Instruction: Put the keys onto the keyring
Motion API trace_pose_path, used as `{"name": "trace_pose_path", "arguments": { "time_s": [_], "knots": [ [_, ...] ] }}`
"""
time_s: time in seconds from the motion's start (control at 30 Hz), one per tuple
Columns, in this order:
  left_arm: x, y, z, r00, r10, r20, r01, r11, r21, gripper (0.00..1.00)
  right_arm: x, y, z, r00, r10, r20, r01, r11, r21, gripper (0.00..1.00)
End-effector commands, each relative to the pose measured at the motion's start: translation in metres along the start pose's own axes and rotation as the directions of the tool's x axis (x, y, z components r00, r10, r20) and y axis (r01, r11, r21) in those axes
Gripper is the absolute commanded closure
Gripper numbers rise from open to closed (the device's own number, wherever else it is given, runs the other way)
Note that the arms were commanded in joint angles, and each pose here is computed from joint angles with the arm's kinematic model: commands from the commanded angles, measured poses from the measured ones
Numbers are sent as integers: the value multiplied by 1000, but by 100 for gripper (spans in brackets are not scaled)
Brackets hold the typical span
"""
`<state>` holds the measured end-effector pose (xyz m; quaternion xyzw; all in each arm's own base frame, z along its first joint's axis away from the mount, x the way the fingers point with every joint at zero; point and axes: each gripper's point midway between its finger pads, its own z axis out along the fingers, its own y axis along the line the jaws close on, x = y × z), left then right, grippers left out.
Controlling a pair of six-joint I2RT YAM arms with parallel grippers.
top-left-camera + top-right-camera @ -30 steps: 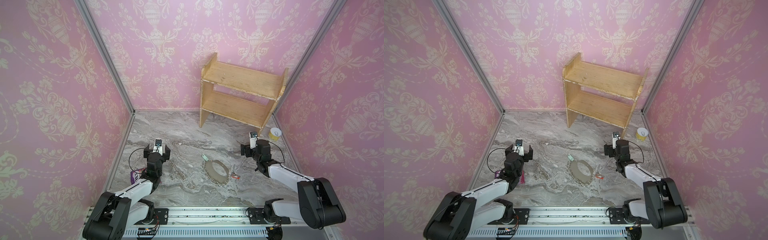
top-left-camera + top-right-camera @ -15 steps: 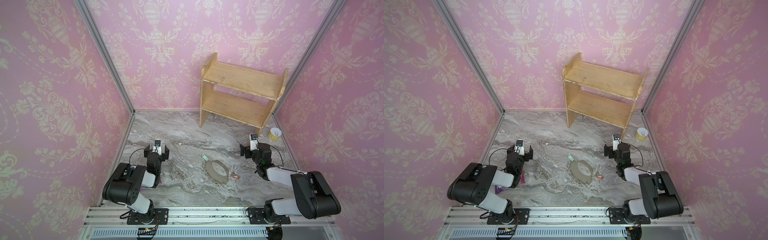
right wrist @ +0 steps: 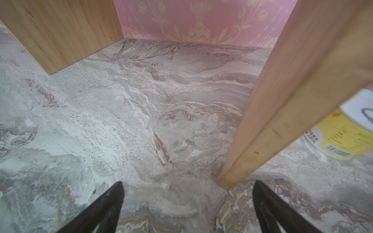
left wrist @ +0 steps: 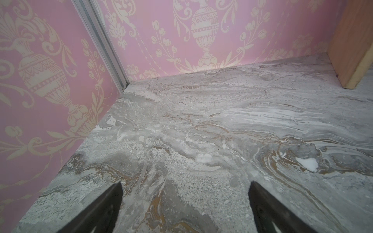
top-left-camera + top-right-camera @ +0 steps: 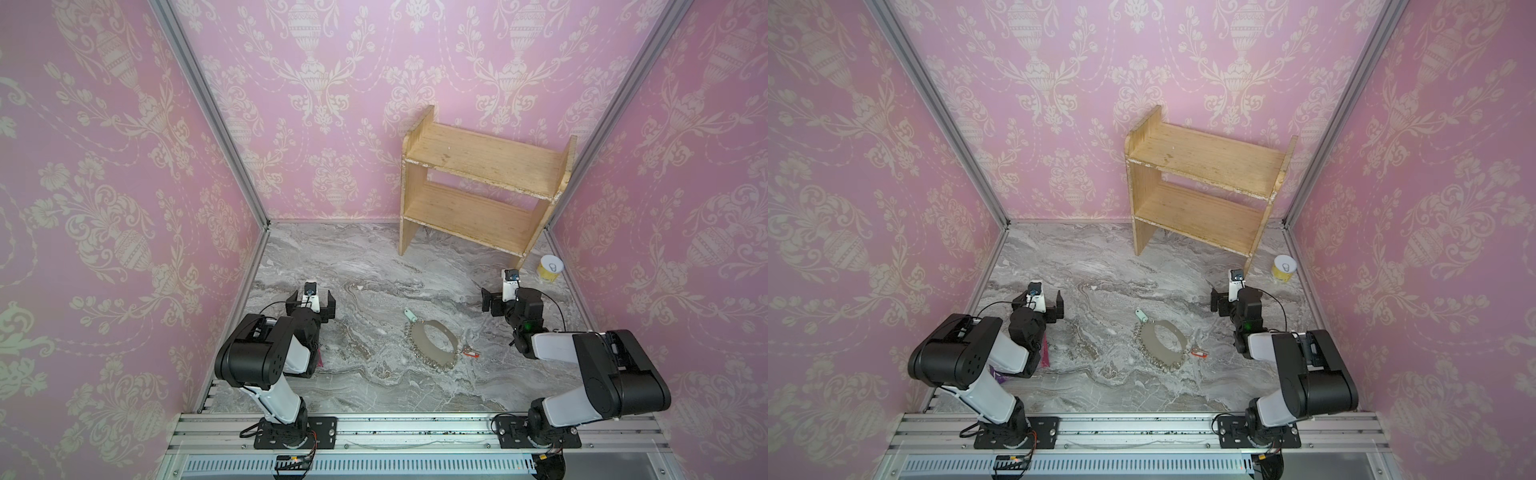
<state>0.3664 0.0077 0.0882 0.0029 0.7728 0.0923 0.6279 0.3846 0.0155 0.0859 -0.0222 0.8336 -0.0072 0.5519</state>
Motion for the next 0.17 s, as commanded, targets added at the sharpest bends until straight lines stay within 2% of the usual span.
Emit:
{"name": "trace_pose_path", "arguments": {
  "time_s": [0.0, 0.13],
  "knots": [
    [-6, 1, 3, 999, -29, 23, 29, 1000, 1, 1, -9, -6, 3, 999, 29, 23, -30, 999, 22, 0],
    [-5, 2, 2, 999, -30, 20, 30, 1000, -2, 1, -9, -6, 3, 999, 32, 24, -32, 999, 23, 0]
  ]
}}
